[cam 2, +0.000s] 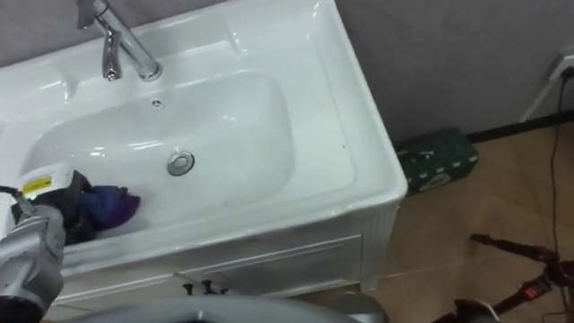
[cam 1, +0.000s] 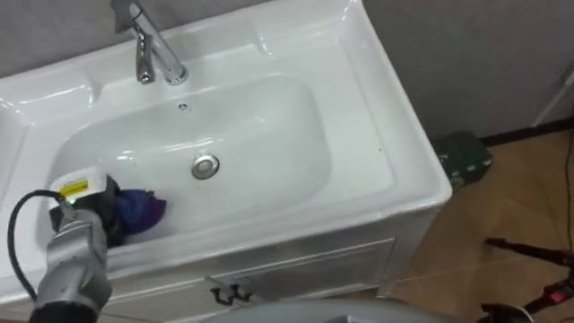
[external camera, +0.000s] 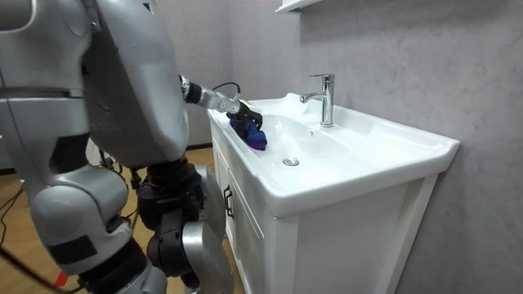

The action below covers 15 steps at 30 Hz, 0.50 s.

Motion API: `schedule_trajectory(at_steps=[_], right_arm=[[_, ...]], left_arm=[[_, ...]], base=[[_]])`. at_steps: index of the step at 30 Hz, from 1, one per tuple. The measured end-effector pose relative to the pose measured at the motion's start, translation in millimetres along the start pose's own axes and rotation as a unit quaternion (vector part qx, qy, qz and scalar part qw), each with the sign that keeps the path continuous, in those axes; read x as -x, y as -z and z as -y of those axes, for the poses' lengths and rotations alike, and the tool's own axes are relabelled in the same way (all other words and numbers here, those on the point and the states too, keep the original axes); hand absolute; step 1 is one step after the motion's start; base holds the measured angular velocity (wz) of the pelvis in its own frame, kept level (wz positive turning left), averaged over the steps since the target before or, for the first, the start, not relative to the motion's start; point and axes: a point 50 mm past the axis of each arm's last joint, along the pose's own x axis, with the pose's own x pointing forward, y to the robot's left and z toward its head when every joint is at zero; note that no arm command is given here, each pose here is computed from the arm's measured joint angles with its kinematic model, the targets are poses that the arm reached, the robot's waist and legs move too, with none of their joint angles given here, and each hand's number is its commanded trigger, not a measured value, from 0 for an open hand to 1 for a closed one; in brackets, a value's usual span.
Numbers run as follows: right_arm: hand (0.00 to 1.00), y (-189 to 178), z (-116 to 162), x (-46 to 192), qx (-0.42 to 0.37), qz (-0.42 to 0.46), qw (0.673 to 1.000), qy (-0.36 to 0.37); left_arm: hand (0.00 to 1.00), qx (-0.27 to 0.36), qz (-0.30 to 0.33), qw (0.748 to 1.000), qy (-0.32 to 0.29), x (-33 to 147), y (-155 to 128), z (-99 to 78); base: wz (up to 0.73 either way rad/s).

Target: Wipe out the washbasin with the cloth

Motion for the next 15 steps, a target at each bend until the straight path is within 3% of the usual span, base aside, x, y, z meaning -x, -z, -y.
schedule_trajectory(at_steps=[2, 8, 15], right_arm=[[0.0, -8, -2, 0, 0.013, 0.017, 1.0, -0.009], [0.0, -12, -7, 0, 0.034, 0.031, 0.998, -0.044], [0.0, -13, -10, -1, 0.046, 0.027, 0.997, -0.057]], left_arm=[[1.0, 0.005, 0.071, 0.997, 0.0, 6.6, -28, -9.9], [1.0, 0.011, 0.194, 0.981, 0.022, 21.2, -72, -26.9], [1.0, 0.002, 0.226, 0.973, 0.044, 26.0, -82, -26.0]], base=[[0.0], [-0.04], [-0.04]])
